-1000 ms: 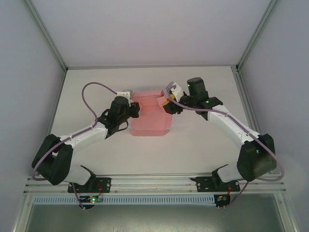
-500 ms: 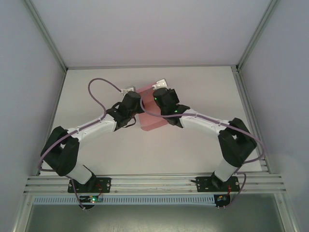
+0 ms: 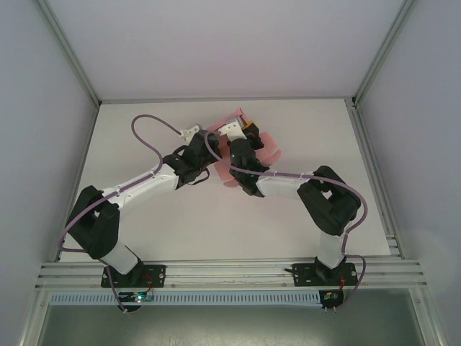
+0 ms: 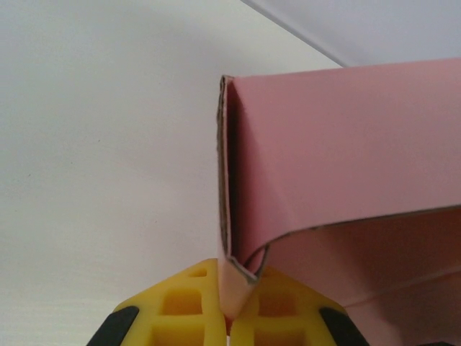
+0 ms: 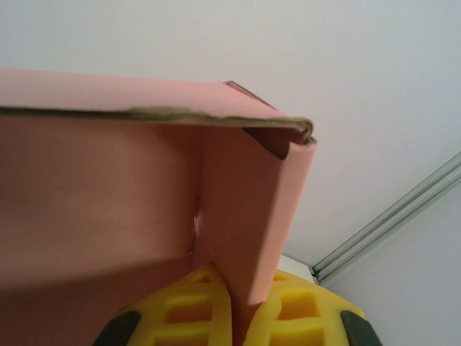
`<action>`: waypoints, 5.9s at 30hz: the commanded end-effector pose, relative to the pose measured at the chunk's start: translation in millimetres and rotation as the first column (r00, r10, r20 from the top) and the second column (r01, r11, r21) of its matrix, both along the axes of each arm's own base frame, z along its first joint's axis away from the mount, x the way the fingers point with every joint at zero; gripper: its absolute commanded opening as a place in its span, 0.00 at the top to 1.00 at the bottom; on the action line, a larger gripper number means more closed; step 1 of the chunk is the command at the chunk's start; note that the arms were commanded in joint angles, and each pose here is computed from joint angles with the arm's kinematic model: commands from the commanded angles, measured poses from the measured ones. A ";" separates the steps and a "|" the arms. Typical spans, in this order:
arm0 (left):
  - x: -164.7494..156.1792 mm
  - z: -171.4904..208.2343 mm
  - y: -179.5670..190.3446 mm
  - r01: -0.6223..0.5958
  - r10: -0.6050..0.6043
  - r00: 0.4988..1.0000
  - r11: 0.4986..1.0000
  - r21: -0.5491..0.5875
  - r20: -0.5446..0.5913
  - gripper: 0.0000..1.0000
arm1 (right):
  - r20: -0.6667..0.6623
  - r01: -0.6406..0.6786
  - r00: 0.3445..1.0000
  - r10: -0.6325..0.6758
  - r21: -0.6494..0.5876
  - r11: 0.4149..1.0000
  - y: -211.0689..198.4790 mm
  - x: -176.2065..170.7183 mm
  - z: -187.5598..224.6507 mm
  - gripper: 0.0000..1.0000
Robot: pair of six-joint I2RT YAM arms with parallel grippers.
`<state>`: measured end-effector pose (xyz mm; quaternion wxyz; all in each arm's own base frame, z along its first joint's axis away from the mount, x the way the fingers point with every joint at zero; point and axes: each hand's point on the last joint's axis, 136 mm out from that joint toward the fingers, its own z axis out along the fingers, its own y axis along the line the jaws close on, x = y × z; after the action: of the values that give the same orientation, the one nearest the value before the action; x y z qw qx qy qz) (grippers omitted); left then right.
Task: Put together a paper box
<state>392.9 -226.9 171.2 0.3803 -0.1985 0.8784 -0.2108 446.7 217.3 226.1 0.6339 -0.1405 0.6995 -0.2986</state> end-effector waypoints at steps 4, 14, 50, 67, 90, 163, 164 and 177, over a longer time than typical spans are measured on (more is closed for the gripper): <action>-26.5 -40.9 59.3 -0.095 0.133 0.980 0.965 0.245 -0.145 1.00 | -0.170 0.024 0.985 0.021 0.262 0.965 -28.4 -1.9 -19.9 0.96; -5.9 -7.5 41.0 0.016 -0.022 1.000 0.969 0.247 0.022 1.00 | -0.160 -0.531 0.671 0.724 0.577 0.620 48.9 -75.4 0.2 0.27; 22.0 -20.7 -68.9 -0.647 -0.332 0.058 -0.731 0.218 -0.942 1.00 | -0.041 -0.298 0.879 0.476 0.731 0.613 -141.1 -149.4 32.3 0.02; -107.6 -72.0 -107.8 -0.767 0.029 -0.465 -0.513 0.386 -0.885 0.71 | -0.063 -0.271 0.868 0.492 0.772 0.576 -142.8 -140.8 10.3 0.02; -39.4 154.5 -96.0 0.384 -0.914 0.379 0.298 0.874 0.145 0.00 | -0.141 -0.449 0.687 0.713 0.689 0.569 -107.2 -123.3 3.4 0.02; 31.9 -42.8 -55.9 0.428 -0.441 0.891 0.896 0.121 0.107 1.00 | -0.118 -0.184 0.895 0.430 0.781 0.597 12.9 -40.6 -72.4 1.00; 26.4 -47.3 -54.4 0.436 -0.451 0.886 0.889 0.138 0.108 1.00 | -0.126 -0.184 0.898 0.421 0.763 0.620 10.1 -45.4 -78.3 1.00; -34.5 -101.1 -35.7 0.506 -0.519 0.854 0.842 0.187 0.025 0.84 | -0.143 -0.337 0.845 0.515 0.604 0.722 4.7 -107.6 -131.7 1.00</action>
<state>389.6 -256.3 101.2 0.4231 0.0553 0.8742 -0.2316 356.3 200.2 109.3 0.5950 -0.0902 0.7950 0.0766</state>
